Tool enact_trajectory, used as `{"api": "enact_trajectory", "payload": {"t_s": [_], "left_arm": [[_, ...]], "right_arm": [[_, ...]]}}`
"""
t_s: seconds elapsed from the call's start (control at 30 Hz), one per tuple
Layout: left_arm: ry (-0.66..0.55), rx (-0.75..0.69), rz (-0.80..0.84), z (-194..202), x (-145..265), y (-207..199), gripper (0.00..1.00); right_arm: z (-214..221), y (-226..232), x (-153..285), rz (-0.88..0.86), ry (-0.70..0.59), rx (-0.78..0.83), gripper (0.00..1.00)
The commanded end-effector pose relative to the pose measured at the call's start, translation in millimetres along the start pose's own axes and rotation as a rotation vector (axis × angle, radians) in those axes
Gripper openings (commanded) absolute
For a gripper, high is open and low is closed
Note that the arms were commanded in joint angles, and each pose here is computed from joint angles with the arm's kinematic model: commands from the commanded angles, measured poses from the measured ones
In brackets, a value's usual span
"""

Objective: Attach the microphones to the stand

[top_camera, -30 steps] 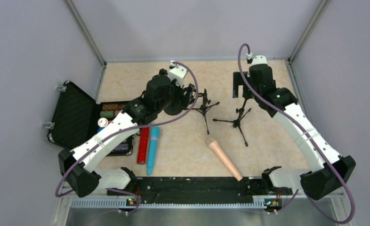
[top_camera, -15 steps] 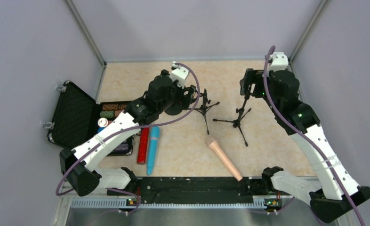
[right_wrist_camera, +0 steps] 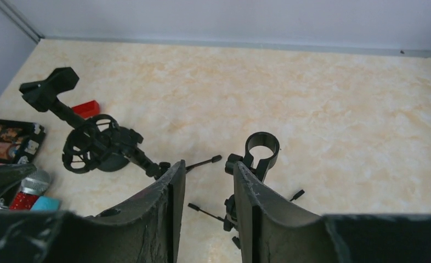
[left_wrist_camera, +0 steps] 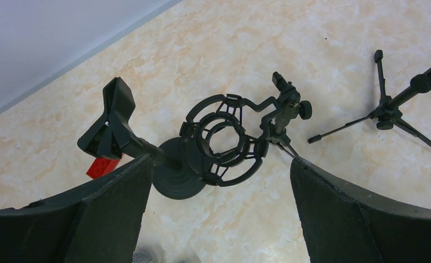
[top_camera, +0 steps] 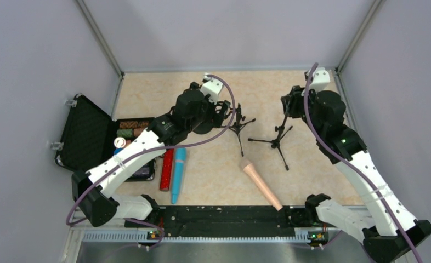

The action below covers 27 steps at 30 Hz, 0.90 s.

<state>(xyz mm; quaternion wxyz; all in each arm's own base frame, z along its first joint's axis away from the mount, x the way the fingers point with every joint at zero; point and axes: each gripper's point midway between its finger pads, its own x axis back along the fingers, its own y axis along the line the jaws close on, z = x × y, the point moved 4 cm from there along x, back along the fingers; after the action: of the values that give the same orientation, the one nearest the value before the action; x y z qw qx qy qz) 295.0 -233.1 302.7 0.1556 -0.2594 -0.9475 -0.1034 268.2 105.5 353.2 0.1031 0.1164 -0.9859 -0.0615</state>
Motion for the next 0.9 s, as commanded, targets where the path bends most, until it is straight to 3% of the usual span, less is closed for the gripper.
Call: {"api": "enact_trajectory", "payload": {"t_s": [0.0, 0.13, 0.33, 0.53, 0.87], "left_arm": [[-0.055, -0.008, -0.001, -12, -1, -3, 0.99], [-0.053, -0.01, -0.005, -12, -2, -2, 0.99], [-0.058, -0.014, 0.004, -13, 0, -5, 0.99], [-0.059, -0.013, 0.011, -13, 0, -7, 0.99], [-0.049, -0.023, 0.007, -11, -3, -8, 0.99]], "right_arm": [[20, 1, -21, -0.004, 0.023, -0.007, 0.35], [59, -5, -34, 0.034, 0.119, -0.023, 0.2], [121, -13, -36, 0.067, 0.221, -0.081, 0.18], [136, -11, -37, 0.041, 0.251, -0.097, 0.21], [97, 24, -46, -0.181, 0.183, -0.088, 0.37]]}}
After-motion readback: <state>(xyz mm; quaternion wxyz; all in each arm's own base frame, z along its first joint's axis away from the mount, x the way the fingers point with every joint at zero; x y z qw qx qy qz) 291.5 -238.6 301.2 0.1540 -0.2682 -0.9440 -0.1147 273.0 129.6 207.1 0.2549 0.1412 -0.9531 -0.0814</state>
